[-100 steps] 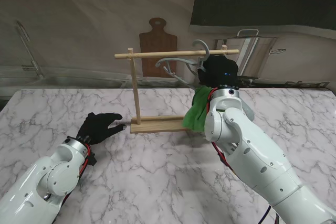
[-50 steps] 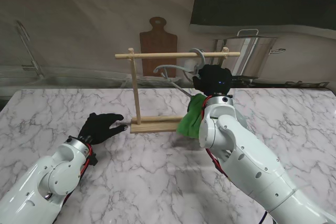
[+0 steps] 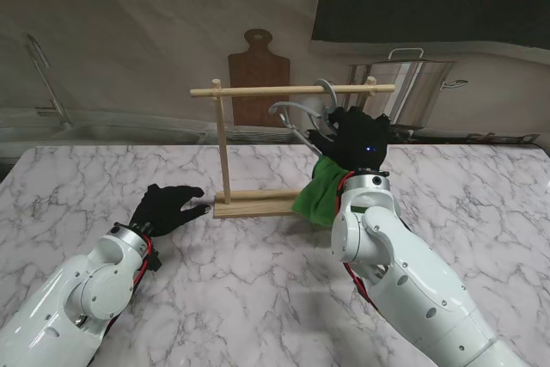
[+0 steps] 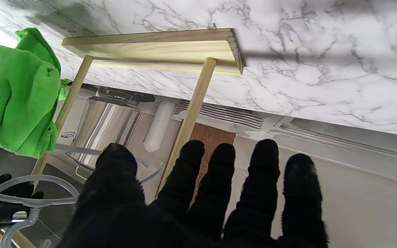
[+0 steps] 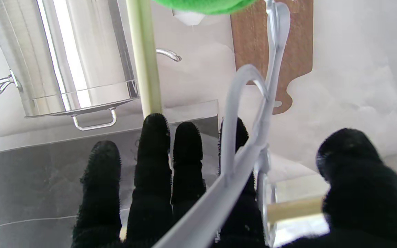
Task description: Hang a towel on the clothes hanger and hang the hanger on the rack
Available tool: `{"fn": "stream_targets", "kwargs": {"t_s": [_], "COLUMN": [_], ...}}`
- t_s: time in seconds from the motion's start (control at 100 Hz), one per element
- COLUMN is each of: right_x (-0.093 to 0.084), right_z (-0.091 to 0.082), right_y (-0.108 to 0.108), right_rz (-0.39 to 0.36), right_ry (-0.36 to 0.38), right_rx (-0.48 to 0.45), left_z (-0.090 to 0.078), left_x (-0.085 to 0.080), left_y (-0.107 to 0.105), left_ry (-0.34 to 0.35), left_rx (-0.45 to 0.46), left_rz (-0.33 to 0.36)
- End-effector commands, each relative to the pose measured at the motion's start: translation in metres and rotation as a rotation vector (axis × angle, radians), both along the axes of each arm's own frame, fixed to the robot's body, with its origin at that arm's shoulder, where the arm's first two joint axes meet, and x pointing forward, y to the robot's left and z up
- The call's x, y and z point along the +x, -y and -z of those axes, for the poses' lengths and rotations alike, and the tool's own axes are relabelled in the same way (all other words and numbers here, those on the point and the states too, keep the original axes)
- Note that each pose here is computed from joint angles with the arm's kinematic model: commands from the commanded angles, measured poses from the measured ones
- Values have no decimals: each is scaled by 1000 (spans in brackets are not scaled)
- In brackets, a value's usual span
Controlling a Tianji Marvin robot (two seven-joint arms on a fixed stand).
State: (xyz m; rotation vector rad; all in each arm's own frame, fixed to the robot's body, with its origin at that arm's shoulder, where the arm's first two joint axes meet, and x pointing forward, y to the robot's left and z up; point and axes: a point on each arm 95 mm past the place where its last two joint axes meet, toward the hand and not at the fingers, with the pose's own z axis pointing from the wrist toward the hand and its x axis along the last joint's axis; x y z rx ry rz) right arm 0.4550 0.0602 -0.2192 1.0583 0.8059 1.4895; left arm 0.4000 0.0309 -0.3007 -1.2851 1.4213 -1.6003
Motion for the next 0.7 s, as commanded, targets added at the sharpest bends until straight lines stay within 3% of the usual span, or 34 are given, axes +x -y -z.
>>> {"fn": "stream_targets", "kwargs": {"t_s": [0.0, 0.22, 0.53, 0.69], "right_x": [-5, -21, -49, -56], "right_z": [-1, -4, 3, 0], "right_y": [4, 25, 74, 83], "right_rz": [8, 37, 114, 99], "right_ry": [18, 58, 120, 145], "right_rx": [-6, 23, 74, 99], "left_z": [3, 3, 3, 3], "left_x": [0, 0, 0, 0], "left_y": [1, 0, 0, 1], "left_ry": [-16, -14, -17, -17], "left_rx": [9, 8, 12, 21], "left_rz": [3, -2, -2, 1]}}
